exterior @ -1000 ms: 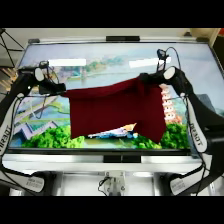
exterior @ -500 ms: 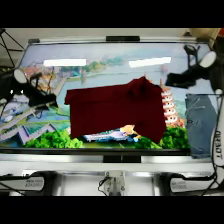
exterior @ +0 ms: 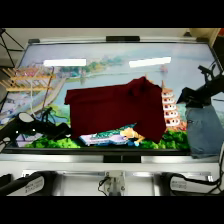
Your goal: Fold the shirts.
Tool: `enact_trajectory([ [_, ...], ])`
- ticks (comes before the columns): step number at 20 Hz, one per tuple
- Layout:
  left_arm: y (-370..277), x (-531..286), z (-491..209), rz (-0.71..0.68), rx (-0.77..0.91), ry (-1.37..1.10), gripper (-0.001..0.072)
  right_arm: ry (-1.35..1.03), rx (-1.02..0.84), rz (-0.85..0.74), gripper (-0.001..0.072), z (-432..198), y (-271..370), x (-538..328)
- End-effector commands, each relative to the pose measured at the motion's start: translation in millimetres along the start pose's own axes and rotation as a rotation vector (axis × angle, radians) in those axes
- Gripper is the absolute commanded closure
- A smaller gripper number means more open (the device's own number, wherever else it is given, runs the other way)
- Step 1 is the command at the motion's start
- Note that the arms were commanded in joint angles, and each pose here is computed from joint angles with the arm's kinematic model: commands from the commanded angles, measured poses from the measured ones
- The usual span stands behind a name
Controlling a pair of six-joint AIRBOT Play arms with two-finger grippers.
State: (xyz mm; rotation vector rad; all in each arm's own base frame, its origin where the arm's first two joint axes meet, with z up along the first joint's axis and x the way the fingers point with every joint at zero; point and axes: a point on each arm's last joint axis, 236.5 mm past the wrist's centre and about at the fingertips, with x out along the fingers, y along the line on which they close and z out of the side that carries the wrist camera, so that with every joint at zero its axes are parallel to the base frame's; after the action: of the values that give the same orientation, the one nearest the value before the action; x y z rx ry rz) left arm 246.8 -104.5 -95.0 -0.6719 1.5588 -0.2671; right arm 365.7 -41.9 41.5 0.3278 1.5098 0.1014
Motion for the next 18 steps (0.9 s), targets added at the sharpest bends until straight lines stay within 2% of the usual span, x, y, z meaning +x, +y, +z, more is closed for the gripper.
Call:
enact_trajectory([
  [1, -3.7, 11.0, 4.7, -0.044, -0.024, -0.047, 0.0202, -0.012, -0.003, 0.001, 0.016, 2.2, 3.2, 1.2],
  [3, -5.3, 17.2, 8.1, -0.036, -0.038, -0.058, 0.0204, -0.009, 0.022, 0.003, 0.016, 1.5, 1.9, 7.1],
  [4, -7.1, 20.3, 9.1, -0.036, -0.069, -0.061, 0.0333, 0.02, 0.031, 0.015, 0.016, -5.5, 2.3, 16.0],
  [5, -9.8, 21.4, 10.3, -0.041, -0.076, -0.067, 0.0509, 0.051, 0.036, 0.017, 0.0161, -13.4, 1.4, 27.6],
  [6, -11.2, 21.3, 12.0, -0.043, -0.076, -0.075, 0.0623, 0.069, 0.039, 0.01, 0.016, -19.3, -3.3, 41.6],
  [7, -11.5, 20.4, 13.1, -0.045, -0.077, -0.078, 0.0671, 0.063, 0.049, 0.019, 0.016, -20.4, -4.9, 55.8],
  [13, -24.7, -1.1, 31.9, -0.064, -0.014, -0.155, 0.0673, -0.009, 0.067, 0.042, 0.016, -7.3, -19.6, 126.0],
  [18, -31.8, -9.6, 37.7, -0.072, 0.005, -0.184, 0.0673, -0.055, 0.082, 0.15, 0.0165, 14.5, -4.6, 153.9],
])
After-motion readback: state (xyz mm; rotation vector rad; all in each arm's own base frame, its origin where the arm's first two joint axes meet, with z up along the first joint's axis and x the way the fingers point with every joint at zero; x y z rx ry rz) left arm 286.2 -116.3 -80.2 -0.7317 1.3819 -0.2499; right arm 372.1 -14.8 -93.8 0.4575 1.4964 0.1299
